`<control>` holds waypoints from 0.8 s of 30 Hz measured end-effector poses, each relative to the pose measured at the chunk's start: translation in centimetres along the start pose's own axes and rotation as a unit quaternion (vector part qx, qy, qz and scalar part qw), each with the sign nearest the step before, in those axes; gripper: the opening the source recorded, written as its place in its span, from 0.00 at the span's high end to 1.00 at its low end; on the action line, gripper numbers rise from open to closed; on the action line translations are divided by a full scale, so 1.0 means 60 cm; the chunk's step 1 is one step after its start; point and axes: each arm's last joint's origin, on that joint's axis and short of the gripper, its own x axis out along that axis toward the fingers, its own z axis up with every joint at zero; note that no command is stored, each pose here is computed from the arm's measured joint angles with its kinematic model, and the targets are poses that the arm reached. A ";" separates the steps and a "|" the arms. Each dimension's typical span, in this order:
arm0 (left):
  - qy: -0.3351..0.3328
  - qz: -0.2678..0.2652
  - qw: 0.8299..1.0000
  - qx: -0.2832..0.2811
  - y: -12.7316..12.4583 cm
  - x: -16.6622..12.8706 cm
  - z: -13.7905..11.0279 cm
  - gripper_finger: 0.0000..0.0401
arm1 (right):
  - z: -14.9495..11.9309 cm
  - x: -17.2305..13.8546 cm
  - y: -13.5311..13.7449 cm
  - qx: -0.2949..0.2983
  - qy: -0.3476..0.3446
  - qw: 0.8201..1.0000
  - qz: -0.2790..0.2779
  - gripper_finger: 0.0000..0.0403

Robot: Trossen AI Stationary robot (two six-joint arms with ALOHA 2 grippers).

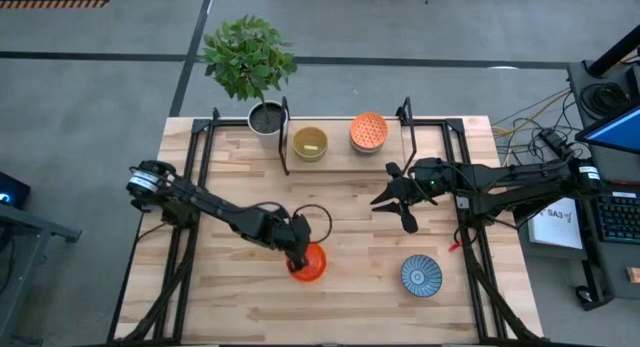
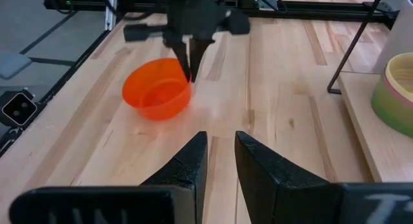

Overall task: Place and stack bowls onto a shelf
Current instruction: Stack the orange transparent bowl on top of the yellow transparent bowl on the shelf

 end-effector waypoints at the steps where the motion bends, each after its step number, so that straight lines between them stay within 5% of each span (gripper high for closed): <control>1: -0.006 -0.004 1.000 -0.008 0.003 -0.007 0.005 1.00 | 0.000 0.000 0.000 0.000 0.000 1.000 0.000 0.83; 12: -0.100 -0.017 0.991 -0.088 0.096 -0.094 0.084 1.00 | 0.000 0.000 0.000 -0.006 0.000 1.000 0.000 0.84; 24: -0.242 0.095 0.947 -0.189 0.231 -0.131 0.160 1.00 | 0.000 0.000 0.000 -0.010 0.000 1.000 0.000 0.84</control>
